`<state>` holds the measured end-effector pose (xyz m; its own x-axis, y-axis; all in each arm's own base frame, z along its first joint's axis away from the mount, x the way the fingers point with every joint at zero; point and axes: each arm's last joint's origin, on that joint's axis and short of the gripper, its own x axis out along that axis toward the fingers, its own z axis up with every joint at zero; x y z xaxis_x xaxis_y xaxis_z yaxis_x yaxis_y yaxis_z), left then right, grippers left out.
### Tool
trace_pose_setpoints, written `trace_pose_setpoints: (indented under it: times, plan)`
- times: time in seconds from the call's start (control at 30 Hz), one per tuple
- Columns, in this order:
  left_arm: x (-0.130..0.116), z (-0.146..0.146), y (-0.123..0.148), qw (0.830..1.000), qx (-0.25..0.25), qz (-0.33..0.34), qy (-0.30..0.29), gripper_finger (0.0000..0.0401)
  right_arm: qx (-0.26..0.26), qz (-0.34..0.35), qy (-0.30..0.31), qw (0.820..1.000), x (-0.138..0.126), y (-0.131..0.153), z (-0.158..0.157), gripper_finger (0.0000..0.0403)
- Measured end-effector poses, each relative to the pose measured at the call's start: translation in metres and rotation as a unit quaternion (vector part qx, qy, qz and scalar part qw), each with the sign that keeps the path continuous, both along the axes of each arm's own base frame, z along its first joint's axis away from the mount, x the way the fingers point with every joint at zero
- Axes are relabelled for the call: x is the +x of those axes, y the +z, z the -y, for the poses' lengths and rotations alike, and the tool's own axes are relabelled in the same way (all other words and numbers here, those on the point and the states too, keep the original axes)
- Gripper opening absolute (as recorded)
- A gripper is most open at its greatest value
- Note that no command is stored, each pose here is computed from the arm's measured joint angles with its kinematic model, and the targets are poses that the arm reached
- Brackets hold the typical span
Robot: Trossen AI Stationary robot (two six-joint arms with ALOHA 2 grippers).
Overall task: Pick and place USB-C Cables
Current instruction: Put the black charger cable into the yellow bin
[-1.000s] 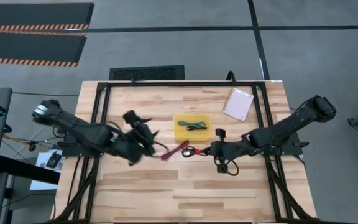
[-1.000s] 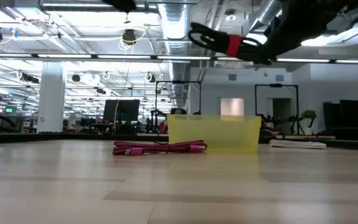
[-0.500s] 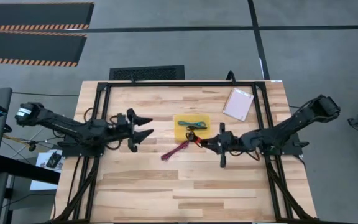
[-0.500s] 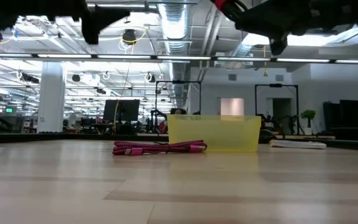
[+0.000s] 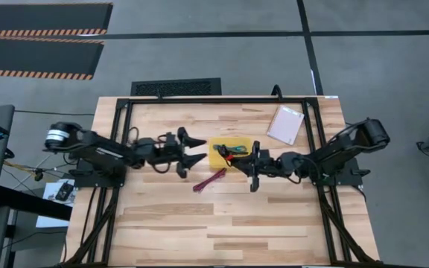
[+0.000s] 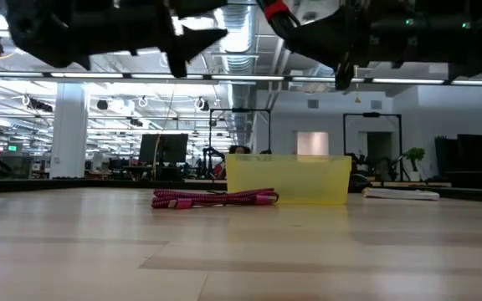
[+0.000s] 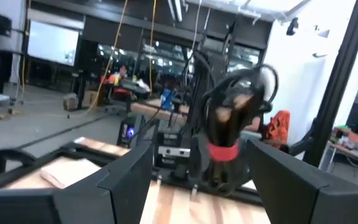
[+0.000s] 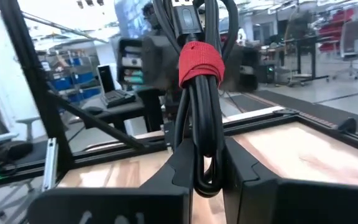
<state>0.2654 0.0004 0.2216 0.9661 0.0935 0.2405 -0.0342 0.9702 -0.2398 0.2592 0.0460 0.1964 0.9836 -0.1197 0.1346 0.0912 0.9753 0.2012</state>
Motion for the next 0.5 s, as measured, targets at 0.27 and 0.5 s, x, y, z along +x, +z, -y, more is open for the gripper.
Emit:
trace_pose_setpoints:
  times: [0.27,0.5]
  plan:
    - [0.04,-0.002,-0.017,0.999,-0.004,-0.016,-0.035,0.0247,0.003,0.007,0.016,1.0,0.003,-0.003,0.001,0.0048]
    - [0.061,-0.001,-0.017,0.998,-0.001,-0.015,-0.066,0.0247,0.002,0.006,0.019,1.0,0.002,-0.003,0.001,0.0048]
